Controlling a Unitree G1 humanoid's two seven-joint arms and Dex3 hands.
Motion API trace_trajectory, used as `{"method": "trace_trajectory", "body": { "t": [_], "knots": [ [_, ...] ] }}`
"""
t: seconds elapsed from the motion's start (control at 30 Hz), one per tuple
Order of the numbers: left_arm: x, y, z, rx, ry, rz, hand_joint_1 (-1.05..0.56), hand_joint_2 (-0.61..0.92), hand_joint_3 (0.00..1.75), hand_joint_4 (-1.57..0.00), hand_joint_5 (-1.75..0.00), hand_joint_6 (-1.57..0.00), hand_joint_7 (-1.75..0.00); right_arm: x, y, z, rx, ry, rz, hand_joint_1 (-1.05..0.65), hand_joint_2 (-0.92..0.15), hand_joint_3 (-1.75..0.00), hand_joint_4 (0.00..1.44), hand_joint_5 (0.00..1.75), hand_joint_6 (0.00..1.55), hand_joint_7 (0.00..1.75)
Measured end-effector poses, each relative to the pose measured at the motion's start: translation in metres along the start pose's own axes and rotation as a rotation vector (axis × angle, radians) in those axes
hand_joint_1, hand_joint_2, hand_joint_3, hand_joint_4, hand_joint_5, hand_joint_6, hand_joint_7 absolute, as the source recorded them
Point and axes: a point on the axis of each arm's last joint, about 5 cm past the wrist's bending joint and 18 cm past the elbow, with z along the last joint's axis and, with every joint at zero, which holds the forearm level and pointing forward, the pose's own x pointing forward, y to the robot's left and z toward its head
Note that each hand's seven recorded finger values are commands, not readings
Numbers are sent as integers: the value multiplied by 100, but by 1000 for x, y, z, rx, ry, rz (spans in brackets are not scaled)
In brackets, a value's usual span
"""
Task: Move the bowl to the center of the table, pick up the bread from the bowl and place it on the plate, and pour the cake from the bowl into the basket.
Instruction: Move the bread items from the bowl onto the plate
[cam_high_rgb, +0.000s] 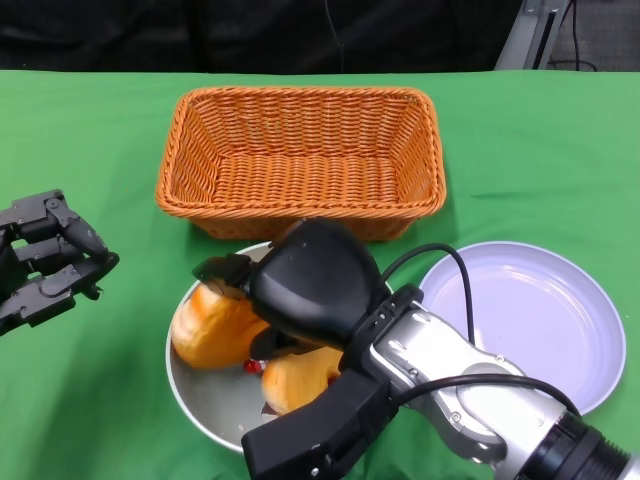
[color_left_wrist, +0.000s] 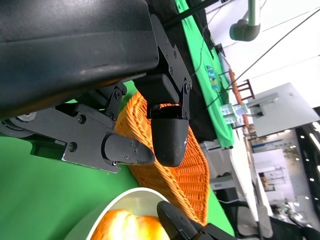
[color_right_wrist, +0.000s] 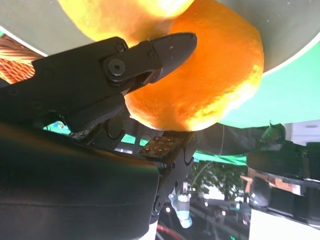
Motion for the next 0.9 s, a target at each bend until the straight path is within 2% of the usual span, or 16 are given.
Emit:
{"method": "trace_trajectory", "body": {
  "t": [0.1, 0.13, 0.2, 0.27, 0.33, 0.37, 0.4, 0.47, 0.53, 0.6, 0.67, 0.9],
  "knots": [
    [1, -1, 0, 10, 4, -3, -4, 74, 70, -74, -174, -76, -139, 1, 1, 0, -5, -7, -10, -42, -91, -5, 112, 26, 86, 6],
    [1, -1, 0, 10, 3, -3, -3, 70, 80, -74, -172, -77, -137, 1, 1, 0, -8, -10, -14, -36, -91, -3, 113, 32, 89, 5],
    [1, -1, 1, 2, -5, 1, -2, 65, 91, -75, -169, -78, -134, 2, 4, -2, -19, -21, -25, -29, -91, -1, 101, 56, 93, 2],
    [1, 0, 2, -6, -14, 6, -2, 62, 95, -78, -162, -81, -132, 2, 7, -4, -17, -31, -35, -25, -91, 0, 99, 46, 96, 1],
    [1, 0, 2, -6, -18, 4, -1, 63, 96, -79, -159, -81, -131, 2, 10, -5, -6, -37, -40, -23, -90, 0, 98, 45, 99, 1],
    [1, 0, 2, -8, -20, 4, -1, 63, 97, -80, -157, -81, -131, 3, 11, -6, 0, -39, -38, -22, -91, 0, 92, 39, 100, 1],
    [1, 0, 2, -9, -21, 4, -2, 63, 97, -81, -156, -82, -131, 3, 12, -6, 3, -42, -36, -21, -90, 0, 99, 38, 100, 0],
    [1, 0, 2, -10, -21, 4, -2, 63, 98, -81, -155, -82, -130, 4, 12, -7, 7, -50, -32, -24, -87, 0, 106, 51, 102, 1],
    [1, 0, 2, -10, -21, 4, -1, 63, 98, -82, -154, -83, -130, 6, 12, -9, 6, -59, -30, -29, -85, 0, 103, 71, 107, 1],
    [1, 0, 2, -10, -21, 4, -1, 62, 99, -82, -154, -83, -131, 6, 12, -10, 4, -67, -33, -31, -85, 0, 100, 80, 107, 1],
    [1, 0, 2, -10, -21, 4, -1, 62, 100, -81, -155, -83, -131, 7, 13, -11, 5, -78, -35, -31, -85, 0, 98, 81, 103, 0],
    [1, 0, 1, -12, -21, 2, -1, 61, 101, -82, -156, -82, -131, 8, 18, -14, 16, -88, -68, -28, -86, 0, 96, 77, 110, 3]
  ]
}}
